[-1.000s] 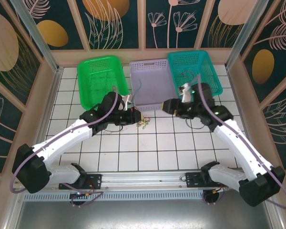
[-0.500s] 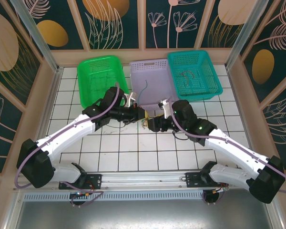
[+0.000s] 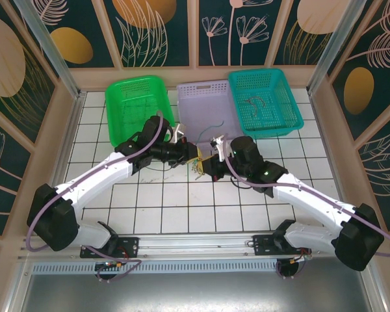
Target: Untangle the cables
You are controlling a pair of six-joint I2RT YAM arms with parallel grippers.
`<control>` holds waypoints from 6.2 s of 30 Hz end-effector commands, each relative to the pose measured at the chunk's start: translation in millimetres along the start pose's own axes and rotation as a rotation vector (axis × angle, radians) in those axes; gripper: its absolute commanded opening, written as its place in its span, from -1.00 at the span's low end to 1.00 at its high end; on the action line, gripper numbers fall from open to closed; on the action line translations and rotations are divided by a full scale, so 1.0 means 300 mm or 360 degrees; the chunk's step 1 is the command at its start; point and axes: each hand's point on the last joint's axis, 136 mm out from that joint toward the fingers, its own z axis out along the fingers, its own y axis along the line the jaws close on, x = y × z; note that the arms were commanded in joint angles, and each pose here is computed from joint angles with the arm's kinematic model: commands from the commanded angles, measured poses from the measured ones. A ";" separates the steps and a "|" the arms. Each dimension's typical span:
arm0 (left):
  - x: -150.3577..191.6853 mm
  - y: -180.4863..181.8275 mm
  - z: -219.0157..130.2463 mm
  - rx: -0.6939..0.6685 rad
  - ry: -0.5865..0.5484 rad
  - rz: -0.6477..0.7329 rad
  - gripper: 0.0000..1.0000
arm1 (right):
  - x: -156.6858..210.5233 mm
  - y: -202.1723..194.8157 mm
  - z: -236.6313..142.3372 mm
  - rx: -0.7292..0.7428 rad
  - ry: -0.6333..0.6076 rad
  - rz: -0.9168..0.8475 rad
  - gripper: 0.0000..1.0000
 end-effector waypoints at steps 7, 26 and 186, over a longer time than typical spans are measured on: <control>-0.113 -0.007 -0.159 -0.0325 -0.0265 0.0225 -0.87 | 0.023 -0.078 -0.090 0.0035 0.0032 0.0193 -1.00; -0.145 0.224 -0.443 -0.1077 -0.0713 0.0133 -1.00 | -0.063 -0.441 -0.394 0.0674 -0.0364 0.0781 -1.00; 0.030 0.429 -0.200 -0.0788 -0.0331 0.0347 -1.00 | -0.119 -0.141 -0.032 0.0186 -0.0317 0.2486 0.28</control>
